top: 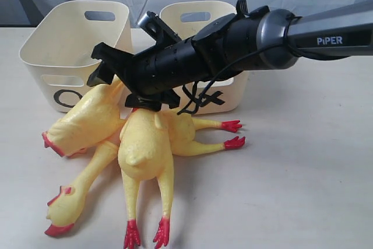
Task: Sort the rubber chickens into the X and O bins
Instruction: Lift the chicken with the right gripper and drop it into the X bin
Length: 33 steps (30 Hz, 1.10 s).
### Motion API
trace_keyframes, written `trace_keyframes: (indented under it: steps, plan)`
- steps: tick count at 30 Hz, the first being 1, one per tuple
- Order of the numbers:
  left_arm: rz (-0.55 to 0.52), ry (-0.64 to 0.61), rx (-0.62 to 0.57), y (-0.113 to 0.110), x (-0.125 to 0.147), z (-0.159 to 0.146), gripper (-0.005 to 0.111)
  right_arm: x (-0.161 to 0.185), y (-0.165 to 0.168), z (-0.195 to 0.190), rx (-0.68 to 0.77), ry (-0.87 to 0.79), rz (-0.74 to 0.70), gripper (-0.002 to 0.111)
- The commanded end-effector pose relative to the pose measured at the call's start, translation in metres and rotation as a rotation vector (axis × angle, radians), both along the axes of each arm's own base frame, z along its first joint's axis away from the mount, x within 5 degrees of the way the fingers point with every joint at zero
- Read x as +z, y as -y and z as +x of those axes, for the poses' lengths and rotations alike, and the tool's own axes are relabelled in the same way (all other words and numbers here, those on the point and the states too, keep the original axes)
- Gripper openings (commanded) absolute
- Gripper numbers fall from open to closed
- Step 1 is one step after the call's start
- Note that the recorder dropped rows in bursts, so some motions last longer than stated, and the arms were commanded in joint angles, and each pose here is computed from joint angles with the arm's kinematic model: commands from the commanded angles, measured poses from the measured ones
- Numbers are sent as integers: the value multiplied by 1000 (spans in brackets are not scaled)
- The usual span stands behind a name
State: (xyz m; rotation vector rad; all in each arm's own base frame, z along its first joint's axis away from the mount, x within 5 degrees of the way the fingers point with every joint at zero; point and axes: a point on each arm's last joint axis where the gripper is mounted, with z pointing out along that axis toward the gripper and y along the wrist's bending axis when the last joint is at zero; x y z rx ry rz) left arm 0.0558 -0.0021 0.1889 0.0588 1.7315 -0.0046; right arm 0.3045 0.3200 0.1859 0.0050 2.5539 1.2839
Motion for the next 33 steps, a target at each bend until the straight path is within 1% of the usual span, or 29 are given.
trace_keyframes:
  steps: [1,5,7,8,9,10,11,14,17,19,22,25,29,32,33]
  plan:
    - [-3,18,-4,0,3,0,0,1,1,4,-26,19,-5,74]
    - [-3,18,-4,0,3,0,0,1,1,4,-26,18,-4,73]
    - [-3,18,-4,0,3,0,0,1,1,4,-25,20,-4,60]
    - [-3,18,-4,0,3,0,0,1,0,3,-24,19,-3,47]
    - [-3,18,-4,0,3,0,0,1,0,3,-28,16,0,43]
    - [-3,18,-4,0,3,0,0,2,-1,3,-36,6,11,35]
    - [-3,18,-4,0,3,0,0,2,-1,2,-36,7,10,33]
    - [-3,18,-4,0,3,0,0,3,-3,2,-54,-19,39,19]
    - [-3,18,-4,0,3,0,0,6,-5,1,-75,-76,101,0]
    - [-3,18,-4,0,3,0,0,8,-7,-1,-67,-97,122,-1]
    - [-3,18,-4,0,3,0,0,10,-9,-6,-18,-120,146,-1]
    - [-3,18,-4,0,3,0,0,22,-7,-8,-9,-101,163,-1]
    - [-3,18,-4,0,3,0,0,52,0,-9,-34,-35,198,-1]
    - [-3,18,-4,0,3,0,0,79,12,-9,-32,24,230,-1]
    - [-3,18,-4,0,3,0,0,101,24,-9,-30,63,264,-1]
